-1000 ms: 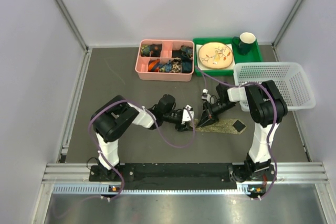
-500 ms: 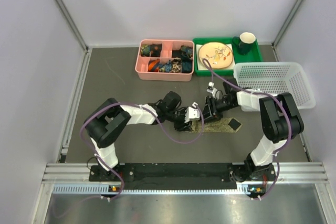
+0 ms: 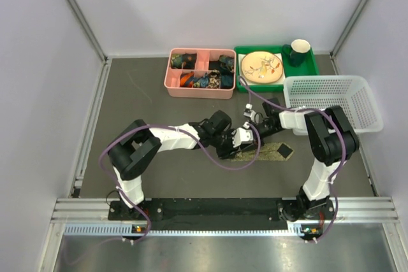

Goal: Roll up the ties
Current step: Roll the tie at the center of the board.

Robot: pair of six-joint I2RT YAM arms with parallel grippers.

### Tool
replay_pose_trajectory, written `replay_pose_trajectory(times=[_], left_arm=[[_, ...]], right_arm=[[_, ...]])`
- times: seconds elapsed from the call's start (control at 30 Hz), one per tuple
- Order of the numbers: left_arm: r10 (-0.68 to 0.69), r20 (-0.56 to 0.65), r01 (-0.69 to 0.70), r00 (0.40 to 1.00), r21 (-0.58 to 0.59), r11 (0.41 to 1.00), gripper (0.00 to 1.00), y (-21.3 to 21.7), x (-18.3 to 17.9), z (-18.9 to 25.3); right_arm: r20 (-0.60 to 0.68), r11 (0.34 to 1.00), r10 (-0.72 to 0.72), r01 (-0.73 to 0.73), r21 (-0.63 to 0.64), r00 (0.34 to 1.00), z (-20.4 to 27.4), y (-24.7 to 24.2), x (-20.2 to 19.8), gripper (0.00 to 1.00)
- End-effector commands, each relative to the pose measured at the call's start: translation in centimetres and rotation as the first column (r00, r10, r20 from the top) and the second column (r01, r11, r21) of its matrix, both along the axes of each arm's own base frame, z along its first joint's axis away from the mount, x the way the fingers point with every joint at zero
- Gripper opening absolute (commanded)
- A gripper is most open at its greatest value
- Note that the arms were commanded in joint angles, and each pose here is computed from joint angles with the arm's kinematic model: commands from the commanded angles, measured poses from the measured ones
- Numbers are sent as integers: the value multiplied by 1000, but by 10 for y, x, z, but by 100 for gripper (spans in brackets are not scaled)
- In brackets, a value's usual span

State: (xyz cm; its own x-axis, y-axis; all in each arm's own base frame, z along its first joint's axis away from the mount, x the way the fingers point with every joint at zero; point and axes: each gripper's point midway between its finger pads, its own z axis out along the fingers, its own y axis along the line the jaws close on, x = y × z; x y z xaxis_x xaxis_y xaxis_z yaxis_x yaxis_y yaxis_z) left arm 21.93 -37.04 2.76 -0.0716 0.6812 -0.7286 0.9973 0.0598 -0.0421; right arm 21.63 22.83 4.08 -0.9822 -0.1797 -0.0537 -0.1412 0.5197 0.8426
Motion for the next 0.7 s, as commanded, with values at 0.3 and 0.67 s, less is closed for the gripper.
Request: replay_pose_trajectory(times=[0.3,0.67], left_arm=[[-49,8,50,999,-84,995,67,16,-3,-3],[-118,164,177,979,-416,892,75,-10,7,46]], right_arm=[[-19,993,-30,27,-118,999,-37,-22,6,0],[-64,971,-77,60,-229,995,-60,-42,9,0]])
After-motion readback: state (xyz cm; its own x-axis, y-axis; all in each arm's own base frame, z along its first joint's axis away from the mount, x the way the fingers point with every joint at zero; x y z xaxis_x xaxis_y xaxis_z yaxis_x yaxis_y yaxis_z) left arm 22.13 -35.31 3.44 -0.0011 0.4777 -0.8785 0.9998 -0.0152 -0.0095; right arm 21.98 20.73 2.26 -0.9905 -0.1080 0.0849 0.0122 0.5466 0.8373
